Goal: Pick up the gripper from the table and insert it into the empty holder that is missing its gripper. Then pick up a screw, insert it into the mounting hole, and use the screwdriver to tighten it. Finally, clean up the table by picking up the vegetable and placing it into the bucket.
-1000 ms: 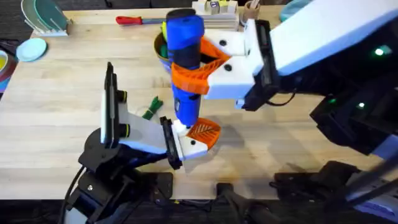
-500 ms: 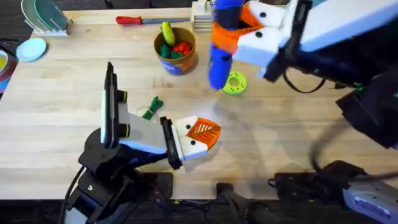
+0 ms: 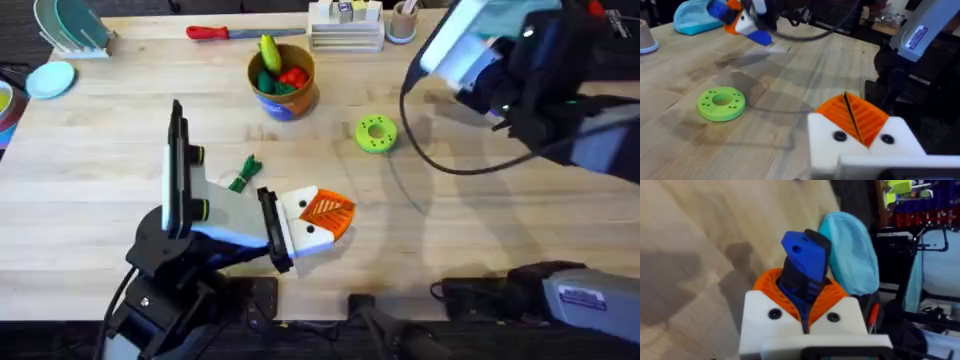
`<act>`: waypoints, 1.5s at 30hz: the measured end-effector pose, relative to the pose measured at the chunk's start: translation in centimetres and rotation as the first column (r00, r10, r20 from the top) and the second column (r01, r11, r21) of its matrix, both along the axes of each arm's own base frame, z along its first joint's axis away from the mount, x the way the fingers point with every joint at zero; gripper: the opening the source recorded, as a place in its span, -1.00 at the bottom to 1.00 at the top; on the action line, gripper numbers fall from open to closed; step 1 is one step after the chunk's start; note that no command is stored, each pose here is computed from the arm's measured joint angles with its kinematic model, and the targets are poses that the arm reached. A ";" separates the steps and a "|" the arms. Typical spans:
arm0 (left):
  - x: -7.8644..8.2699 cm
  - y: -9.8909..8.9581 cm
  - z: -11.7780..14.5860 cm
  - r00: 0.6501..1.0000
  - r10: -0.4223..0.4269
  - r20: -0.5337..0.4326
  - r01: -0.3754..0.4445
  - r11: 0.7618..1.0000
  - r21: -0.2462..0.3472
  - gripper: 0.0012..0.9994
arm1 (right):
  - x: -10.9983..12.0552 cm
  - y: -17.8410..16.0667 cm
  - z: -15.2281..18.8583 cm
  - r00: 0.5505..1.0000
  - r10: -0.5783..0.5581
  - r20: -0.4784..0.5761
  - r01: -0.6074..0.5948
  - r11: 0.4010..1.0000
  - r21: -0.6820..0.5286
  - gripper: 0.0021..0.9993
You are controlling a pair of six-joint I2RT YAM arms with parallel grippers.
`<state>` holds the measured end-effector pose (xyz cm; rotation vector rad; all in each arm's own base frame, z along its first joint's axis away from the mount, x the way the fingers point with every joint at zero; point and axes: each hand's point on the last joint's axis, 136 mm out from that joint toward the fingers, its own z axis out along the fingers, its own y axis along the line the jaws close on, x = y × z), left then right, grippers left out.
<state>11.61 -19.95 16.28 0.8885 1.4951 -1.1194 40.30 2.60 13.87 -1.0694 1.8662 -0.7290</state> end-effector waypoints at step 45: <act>0.4 0.1 0.0 1.000 0.022 0.003 -0.022 1.000 0.000 0.99 | -2.5 4.6 3.9 0.986 -0.164 -0.003 0.139 0.825 0.548 0.87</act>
